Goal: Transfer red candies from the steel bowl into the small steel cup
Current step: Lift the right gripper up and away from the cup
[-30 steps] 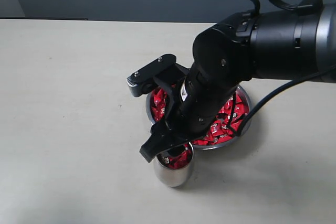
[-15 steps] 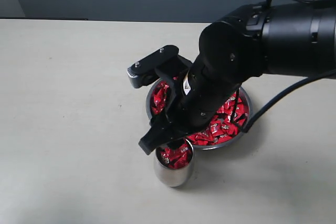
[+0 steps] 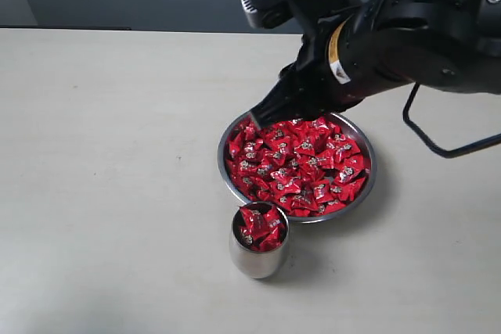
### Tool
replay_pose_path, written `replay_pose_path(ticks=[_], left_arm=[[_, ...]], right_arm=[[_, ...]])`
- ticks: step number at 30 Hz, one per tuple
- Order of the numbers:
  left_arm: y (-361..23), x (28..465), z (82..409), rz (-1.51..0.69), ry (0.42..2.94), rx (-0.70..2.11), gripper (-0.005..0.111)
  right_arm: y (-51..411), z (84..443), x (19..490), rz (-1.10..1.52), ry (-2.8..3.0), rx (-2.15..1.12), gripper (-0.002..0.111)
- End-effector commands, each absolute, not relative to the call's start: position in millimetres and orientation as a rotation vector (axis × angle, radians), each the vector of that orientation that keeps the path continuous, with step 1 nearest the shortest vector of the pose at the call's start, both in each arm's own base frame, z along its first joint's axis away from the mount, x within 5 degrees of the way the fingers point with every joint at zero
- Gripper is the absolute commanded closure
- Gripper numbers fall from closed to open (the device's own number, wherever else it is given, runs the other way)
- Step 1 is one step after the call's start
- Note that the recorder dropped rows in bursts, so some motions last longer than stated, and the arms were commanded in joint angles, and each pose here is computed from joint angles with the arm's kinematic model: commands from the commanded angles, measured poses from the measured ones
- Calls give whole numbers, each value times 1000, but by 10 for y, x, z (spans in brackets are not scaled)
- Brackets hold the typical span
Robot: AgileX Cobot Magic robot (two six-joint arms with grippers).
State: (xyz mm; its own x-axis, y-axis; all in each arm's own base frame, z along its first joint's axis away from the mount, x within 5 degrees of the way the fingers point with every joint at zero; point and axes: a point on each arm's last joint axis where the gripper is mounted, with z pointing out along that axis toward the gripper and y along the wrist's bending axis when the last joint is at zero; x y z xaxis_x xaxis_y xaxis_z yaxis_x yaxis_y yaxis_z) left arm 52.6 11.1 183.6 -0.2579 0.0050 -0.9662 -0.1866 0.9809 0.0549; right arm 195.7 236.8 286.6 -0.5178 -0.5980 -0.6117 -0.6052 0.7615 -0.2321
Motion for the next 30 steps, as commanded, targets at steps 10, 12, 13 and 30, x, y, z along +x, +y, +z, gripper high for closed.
replay_pose_path(ticks=[10,12,13,30], left_arm=[[108,526,1830,179,1817,-126,106],[108,526,1830,179,1817,-126,106],[108,526,1830,179,1817,-126,106],[108,526,1830,179,1817,-126,106]], right_arm=[[1887,3031,2394,-152,2213,-503,108],[1787,3023,2505,-85,2239,-427,108],[1747,3019,2545,-61,2248,-404,108],[1619,2494,2907,53,2475,-427,108]])
